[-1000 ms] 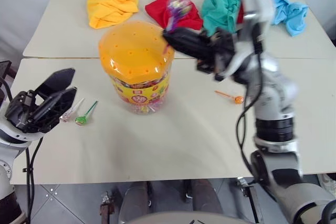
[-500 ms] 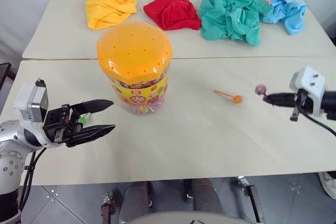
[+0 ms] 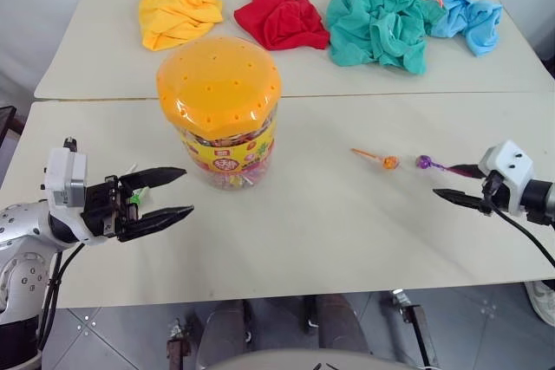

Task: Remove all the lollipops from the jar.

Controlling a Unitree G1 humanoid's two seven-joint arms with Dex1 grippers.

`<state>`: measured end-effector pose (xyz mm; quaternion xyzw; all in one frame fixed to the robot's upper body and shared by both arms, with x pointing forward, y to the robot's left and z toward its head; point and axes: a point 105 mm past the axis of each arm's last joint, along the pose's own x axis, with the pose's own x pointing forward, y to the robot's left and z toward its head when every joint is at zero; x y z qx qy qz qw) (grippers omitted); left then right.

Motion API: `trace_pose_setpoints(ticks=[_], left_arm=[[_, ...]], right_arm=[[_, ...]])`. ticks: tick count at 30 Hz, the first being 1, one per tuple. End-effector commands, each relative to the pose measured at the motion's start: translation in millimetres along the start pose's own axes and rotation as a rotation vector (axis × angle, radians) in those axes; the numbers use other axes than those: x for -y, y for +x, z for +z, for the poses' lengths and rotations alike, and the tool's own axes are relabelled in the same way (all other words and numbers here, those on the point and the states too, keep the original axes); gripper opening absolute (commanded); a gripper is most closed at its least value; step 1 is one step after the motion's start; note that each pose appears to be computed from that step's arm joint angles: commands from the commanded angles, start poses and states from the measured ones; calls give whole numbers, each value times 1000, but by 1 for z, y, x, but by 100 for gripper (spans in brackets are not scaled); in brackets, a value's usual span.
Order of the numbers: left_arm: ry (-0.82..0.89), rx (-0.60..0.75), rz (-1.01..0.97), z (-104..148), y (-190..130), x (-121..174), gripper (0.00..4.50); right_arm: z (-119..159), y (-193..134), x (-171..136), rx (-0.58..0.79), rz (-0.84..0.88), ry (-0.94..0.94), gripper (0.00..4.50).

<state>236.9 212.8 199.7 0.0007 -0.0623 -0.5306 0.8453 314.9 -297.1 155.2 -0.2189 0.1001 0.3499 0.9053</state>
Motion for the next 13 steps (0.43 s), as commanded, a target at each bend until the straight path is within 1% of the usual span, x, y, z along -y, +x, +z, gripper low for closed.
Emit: trace_pose_setpoints(ticks=[1, 2, 3, 5, 7, 10, 13], left_arm=[[38, -28, 162, 2, -18, -22, 332], [47, -51, 197, -1, -23, -27, 332], [39, -106, 260, -12, -30, -35, 332], [33, -140, 388, -29, -49, -47, 332], [34, -144, 476, -42, -60, -52, 332], [42, -155, 552, -55, -62, -50, 332], [131, -171, 581, -56, -51, -45, 332]], right_arm=[[91, 3, -22, 399, 153, 0, 447], [102, 5, -37, 440, 248, 39, 447], [109, 13, -53, 472, 310, 8, 447], [109, 33, -79, 506, 374, -47, 447], [102, 47, -97, 515, 410, -96, 447], [90, 65, -110, 524, 414, -149, 447], [75, 80, -110, 519, 362, -179, 447]])
